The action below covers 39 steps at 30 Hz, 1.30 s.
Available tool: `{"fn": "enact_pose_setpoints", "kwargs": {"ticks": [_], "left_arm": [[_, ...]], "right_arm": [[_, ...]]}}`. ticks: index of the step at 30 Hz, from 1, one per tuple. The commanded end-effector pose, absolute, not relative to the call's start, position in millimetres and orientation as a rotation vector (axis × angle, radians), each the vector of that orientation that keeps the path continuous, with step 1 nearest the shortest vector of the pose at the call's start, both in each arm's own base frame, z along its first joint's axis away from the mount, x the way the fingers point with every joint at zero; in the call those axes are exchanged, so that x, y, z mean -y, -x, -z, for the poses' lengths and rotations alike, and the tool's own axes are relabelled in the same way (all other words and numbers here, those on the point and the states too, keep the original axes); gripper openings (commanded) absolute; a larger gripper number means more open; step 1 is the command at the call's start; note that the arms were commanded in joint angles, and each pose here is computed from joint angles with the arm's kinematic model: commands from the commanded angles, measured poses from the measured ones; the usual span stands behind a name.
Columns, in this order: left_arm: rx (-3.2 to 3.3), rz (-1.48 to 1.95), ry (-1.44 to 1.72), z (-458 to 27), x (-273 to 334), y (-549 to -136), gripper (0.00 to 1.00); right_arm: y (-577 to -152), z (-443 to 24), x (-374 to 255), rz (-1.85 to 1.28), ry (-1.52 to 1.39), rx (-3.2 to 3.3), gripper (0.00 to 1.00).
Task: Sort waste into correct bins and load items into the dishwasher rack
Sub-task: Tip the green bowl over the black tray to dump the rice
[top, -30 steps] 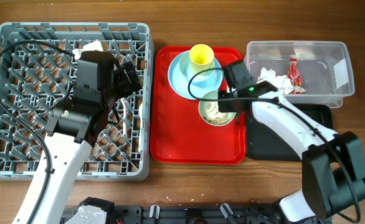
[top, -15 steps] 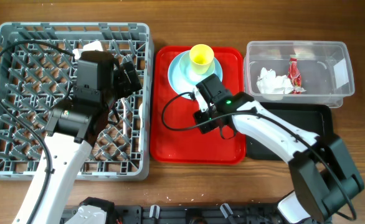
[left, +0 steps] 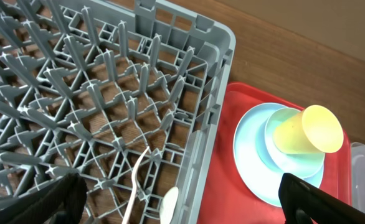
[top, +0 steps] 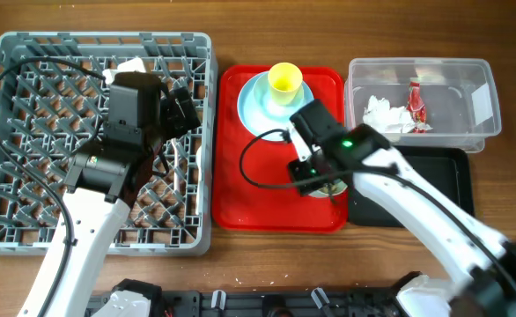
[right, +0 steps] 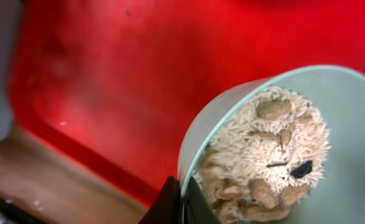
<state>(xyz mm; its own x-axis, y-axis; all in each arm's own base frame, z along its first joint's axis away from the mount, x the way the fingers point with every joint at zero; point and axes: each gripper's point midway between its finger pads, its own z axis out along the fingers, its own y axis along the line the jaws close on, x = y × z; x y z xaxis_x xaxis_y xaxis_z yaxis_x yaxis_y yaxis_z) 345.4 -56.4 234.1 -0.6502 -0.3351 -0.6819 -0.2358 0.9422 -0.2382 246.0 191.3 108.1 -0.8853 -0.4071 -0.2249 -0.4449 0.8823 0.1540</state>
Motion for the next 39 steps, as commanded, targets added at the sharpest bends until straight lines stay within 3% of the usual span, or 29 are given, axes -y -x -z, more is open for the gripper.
{"fn": "enact_pose_setpoints", "kwargs": {"ticks": [1, 4, 13, 17, 26, 39], "left_arm": [[-2.291, 0.172, 0.416, -238.7, 55.1, -346.9, 1.0], [-2.291, 0.172, 0.417, -238.7, 55.1, -346.9, 1.0], [-2.292, 0.172, 0.417, -238.7, 55.0, -346.9, 1.0], [-2.292, 0.172, 0.417, -238.7, 55.0, -346.9, 1.0], [-2.292, 0.172, 0.417, -238.6, 55.0, -346.8, 1.0], [-2.295, 0.17, 0.416, -238.1, 54.9, -346.4, 1.0]], "right_arm": [[-247.8, -148.9, -175.8, -0.322, 0.514, -2.795, 0.04], [-252.2, -152.7, -127.8, -0.279, 0.317, -2.856, 0.04], [-261.4, -163.0, -63.3, -1.024, 0.088, -2.628, 0.04], [-264.4, -151.6, -26.5, -1.202, -0.111, -2.364, 0.04], [-265.4, -179.0, -3.2, -1.573, -0.328, -1.845, 0.04], [-263.5, -192.7, 32.6, -1.627, -0.548, -1.69, 0.04]]}}
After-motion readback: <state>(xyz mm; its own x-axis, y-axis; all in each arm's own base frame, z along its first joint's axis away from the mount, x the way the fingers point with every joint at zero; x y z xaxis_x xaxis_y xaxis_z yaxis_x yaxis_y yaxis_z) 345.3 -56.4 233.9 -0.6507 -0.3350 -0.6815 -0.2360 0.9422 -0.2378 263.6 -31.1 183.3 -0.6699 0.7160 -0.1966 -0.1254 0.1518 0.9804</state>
